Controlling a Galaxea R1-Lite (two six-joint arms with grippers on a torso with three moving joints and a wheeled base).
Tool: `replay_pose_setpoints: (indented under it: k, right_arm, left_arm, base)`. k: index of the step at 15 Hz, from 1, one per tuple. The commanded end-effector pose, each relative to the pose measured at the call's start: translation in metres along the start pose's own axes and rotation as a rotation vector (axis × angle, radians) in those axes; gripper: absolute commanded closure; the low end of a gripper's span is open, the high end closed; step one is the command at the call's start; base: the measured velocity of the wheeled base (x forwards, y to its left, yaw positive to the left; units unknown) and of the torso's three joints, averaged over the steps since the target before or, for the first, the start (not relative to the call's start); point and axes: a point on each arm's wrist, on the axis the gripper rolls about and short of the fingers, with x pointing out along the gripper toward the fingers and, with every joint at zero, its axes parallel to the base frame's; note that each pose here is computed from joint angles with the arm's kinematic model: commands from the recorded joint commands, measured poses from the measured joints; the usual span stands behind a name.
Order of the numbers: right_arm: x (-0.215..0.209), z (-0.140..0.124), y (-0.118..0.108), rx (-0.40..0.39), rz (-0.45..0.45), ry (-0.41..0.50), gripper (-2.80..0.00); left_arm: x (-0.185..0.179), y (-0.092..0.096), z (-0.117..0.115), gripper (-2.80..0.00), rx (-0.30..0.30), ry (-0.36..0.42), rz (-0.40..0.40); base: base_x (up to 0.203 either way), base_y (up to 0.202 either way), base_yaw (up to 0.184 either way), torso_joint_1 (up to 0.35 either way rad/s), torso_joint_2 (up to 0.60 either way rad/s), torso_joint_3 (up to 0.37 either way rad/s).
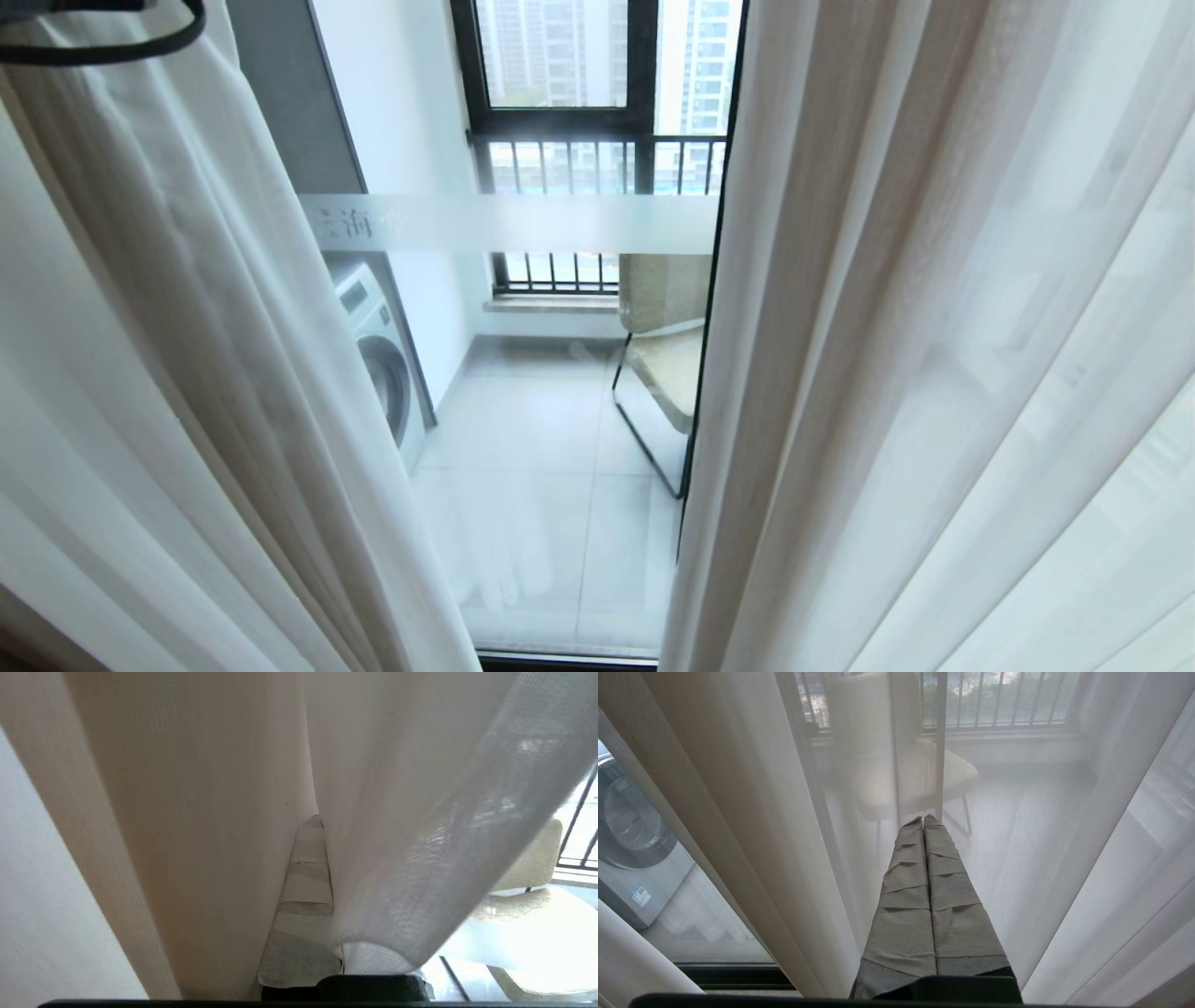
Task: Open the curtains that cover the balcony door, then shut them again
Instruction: Pull the inner curtains open on both sides
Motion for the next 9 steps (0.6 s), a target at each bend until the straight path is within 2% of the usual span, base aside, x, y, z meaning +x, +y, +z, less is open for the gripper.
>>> replay_pose_setpoints:
  k: [1,2,5,9]
  right_arm:
    - [0.000,0.000,0.000,0.001,0.000,-0.001,0.00]
    - [0.000,0.000,0.000,0.001,0.000,-0.001,0.00]
    - [0.000,0.000,0.000,0.001,0.000,-0.001,0.00]
    - [0.000,0.000,0.000,0.001,0.000,-0.001,0.00]
  left_arm:
    - [0.002,0.014,-0.005,0.00,0.016,0.015,0.047]
    - [0.002,0.018,-0.009,0.00,0.020,0.026,0.058]
    - [0.002,0.021,-0.016,0.00,-0.021,0.046,0.057]
    - [0.001,0.021,-0.017,0.00,-0.022,0.049,0.052]
  base:
    - [0.000,0.000,0.000,0.000,0.00,0.000]
    - [0.000,0.000,0.000,0.000,0.00,0.000]
    - [0.000,0.000,0.000,0.000,0.00,0.000]
    - [0.000,0.000,0.000,0.000,0.00,0.000]
